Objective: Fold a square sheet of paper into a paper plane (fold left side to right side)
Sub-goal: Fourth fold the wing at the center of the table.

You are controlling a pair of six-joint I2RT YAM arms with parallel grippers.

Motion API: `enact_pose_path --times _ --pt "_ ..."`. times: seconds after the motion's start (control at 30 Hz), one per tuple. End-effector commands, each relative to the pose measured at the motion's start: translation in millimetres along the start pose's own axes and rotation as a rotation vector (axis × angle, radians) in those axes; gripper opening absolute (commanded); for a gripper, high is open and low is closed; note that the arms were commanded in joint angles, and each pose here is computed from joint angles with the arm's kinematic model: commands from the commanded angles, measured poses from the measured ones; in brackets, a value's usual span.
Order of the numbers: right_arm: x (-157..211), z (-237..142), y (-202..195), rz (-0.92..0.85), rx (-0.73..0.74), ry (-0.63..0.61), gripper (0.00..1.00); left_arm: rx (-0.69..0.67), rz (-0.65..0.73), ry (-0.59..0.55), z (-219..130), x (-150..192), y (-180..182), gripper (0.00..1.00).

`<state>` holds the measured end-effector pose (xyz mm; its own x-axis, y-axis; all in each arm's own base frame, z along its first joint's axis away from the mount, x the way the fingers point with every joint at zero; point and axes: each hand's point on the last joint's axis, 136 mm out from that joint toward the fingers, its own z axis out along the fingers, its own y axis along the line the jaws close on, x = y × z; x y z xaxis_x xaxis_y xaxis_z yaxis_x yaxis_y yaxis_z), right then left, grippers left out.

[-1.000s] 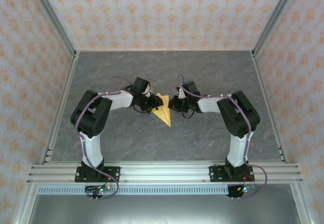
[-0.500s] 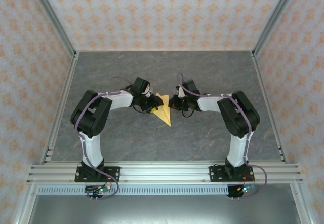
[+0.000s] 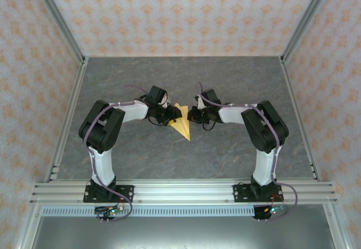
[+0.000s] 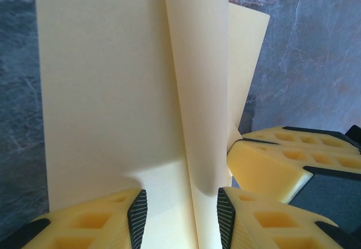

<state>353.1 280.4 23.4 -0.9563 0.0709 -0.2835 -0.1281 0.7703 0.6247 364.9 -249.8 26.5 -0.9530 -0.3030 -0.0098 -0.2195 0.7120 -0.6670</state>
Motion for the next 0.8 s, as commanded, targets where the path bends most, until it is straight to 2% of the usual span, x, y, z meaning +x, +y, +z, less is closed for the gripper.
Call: enact_pose_path --times 0.0,0.3,0.77 --pt "10 8 -17 0.002 0.086 0.038 0.03 -0.052 0.013 -0.003 -2 2 8 0.41" --pt "-6 -6 10 -0.046 0.016 -0.015 0.03 -0.072 0.0 0.012 6 3 17 0.41" --pt "-11 -7 18 -0.062 0.001 -0.035 0.04 -0.075 -0.001 0.016 6 5 19 0.41"
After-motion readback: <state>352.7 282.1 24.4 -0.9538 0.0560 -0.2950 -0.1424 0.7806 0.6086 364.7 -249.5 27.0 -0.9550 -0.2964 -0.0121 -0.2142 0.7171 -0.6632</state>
